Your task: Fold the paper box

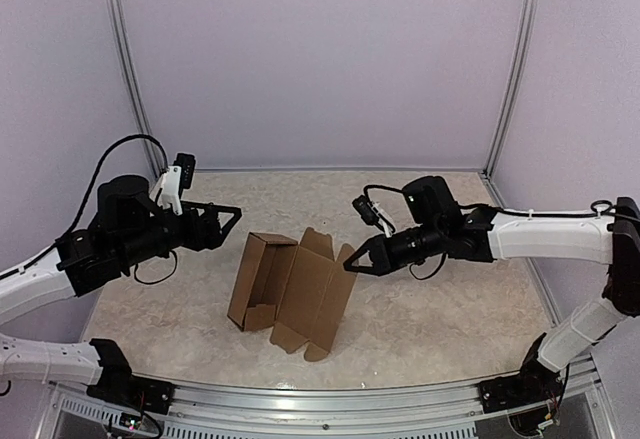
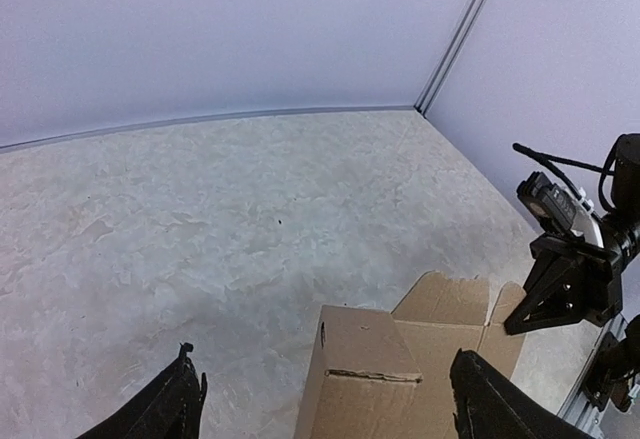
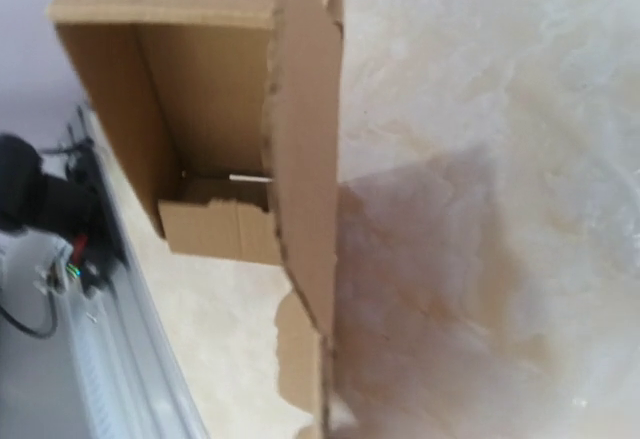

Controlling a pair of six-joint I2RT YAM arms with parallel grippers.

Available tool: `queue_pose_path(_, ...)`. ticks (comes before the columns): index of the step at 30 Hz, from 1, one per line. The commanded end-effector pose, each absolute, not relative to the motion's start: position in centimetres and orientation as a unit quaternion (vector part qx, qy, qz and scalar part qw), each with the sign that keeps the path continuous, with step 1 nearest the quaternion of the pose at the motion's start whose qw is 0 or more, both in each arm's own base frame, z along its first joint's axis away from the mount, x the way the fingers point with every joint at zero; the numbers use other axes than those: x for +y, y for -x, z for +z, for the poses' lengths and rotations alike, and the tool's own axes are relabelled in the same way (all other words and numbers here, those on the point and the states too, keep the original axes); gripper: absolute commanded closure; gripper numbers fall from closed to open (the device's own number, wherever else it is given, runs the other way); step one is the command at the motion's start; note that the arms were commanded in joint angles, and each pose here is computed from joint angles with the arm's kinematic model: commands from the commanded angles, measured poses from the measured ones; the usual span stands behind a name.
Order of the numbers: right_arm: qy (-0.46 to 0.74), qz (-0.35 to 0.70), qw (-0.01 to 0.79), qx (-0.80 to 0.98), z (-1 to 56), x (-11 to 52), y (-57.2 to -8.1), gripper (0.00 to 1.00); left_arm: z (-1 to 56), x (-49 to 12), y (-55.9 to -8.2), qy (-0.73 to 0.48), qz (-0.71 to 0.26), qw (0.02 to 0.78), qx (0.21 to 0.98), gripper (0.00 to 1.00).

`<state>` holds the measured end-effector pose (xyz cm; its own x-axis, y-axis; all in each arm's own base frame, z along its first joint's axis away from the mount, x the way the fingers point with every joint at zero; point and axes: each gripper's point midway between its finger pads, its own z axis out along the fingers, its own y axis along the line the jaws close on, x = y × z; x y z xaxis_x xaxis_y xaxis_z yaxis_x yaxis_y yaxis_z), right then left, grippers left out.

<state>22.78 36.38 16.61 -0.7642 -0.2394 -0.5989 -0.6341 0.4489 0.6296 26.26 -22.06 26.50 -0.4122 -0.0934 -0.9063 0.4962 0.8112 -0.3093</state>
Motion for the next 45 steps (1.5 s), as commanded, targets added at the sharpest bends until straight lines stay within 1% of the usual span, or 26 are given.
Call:
queue_pose_path(1,0.347,0.374,0.242,0.825,18.9,34.3,-21.8,1.0,28.7,-21.4,-26.1,-0.133,-0.273,0.548,0.779,0.17)
queue_pose_path(5,0.38,0.308,0.277,0.827,22.1,33.1,-22.5,1.0,29.7,-21.4,-25.8,-0.137,-0.283,0.557,0.769,0.17)
queue_pose_path(7,0.396,0.262,0.276,0.836,22.8,32.1,-22.6,1.0,30.0,-21.5,-25.7,-0.139,-0.288,0.56,0.764,0.17)
queue_pose_path(11,0.432,0.203,0.289,0.83,24.9,31.3,-22.9,1.0,30.2,-21.9,-25.6,-0.143,-0.297,0.559,0.761,0.17)
queue_pose_path(16,0.538,0.131,0.299,0.777,26.5,31.4,-21.4,1.0,29.5,-22.4,-25.5,-0.149,-0.303,0.548,0.765,0.17)
queue_pose_path(22,0.606,0.026,0.263,0.751,27.0,29.5,-21.6,1.0,29.0,-22.7,-25.3,-0.151,-0.315,0.542,0.764,0.17)
queue_pose_path(26,0.625,-0.03,0.229,0.746,27.5,29.0,-22.4,1.0,28.6,-22.9,-25.2,-0.153,-0.32,0.538,0.765,0.17)
queue_pose_path(30,0.647,-0.111,0.196,0.728,27.3,28.3,-23.5,1.0,28.1,-23.2,-24.9,-0.16,-0.329,0.53,0.765,0.17)
queue_pose_path(34,0.683,-0.133,0.177,0.696,26.4,29.5,-23.3,1.0,27.7,-23.3,-24.7,-0.161,-0.332,0.526,0.766,0.17)
queue_pose_path(41,0.706,-0.146,0.142,0.678,23.2,31.8,-23.7,1.0,27.1,-23.2,-24.6,-0.16,-0.332,0.52,0.771,0.17)
queue_pose_path(45,0.711,-0.15,0.137,0.674,22.2,32.8,-24.3,1.0,26.7,-23.0,-24.7,-0.156,-0.327,0.519,0.774,0.17)
